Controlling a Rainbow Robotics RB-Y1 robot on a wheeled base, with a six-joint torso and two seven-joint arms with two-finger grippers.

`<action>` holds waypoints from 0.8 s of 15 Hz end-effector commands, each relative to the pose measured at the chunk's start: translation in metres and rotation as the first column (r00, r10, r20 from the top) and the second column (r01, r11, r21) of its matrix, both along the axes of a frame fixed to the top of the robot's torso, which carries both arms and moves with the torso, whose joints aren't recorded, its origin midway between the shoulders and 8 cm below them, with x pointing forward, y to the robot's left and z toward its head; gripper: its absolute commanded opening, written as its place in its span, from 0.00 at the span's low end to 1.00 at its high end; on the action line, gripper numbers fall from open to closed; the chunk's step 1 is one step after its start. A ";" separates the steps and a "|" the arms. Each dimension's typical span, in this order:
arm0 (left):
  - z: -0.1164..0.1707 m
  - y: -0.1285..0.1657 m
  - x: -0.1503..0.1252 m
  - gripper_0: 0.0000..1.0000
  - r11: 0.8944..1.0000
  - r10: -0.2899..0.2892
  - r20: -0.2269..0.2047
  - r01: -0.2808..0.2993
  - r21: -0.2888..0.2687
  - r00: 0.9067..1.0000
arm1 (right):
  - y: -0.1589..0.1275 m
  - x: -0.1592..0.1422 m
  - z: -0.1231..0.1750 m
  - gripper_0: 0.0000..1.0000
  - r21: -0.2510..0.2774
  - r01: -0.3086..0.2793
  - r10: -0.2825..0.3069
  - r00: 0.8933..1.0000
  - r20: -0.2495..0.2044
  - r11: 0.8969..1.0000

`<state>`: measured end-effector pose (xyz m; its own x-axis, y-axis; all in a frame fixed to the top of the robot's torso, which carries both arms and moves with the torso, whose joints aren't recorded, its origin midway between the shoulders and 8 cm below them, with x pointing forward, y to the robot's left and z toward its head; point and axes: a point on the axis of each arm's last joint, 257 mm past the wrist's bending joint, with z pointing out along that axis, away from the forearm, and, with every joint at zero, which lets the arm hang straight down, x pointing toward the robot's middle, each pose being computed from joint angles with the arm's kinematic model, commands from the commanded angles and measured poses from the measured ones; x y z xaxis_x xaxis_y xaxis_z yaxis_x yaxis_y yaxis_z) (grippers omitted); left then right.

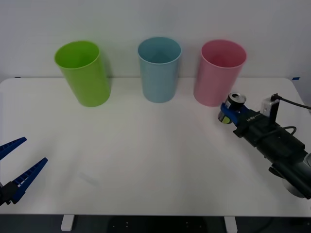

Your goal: Grasp the object on the table and drop it into the matching bin: aluminum can to the light blue bin, PET bottle to the pink bin.

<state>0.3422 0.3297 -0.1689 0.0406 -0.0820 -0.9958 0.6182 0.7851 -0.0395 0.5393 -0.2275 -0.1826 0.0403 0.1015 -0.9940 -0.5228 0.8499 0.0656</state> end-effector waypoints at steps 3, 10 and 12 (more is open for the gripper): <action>0.000 0.000 0.000 1.00 1.000 0.000 0.000 0.000 0.000 1.000 | 0.020 -0.012 0.044 0.00 0.016 -0.085 0.084 0.995 0.060 0.996; 0.000 0.000 0.000 1.00 1.000 0.000 0.000 0.000 0.000 1.000 | 0.050 -0.016 0.105 0.00 0.074 -0.179 0.172 0.981 0.086 0.981; 0.000 0.000 0.000 1.00 1.000 0.000 0.000 0.000 0.000 1.000 | 0.058 -0.008 0.123 0.00 0.066 -0.195 0.188 0.977 0.095 0.979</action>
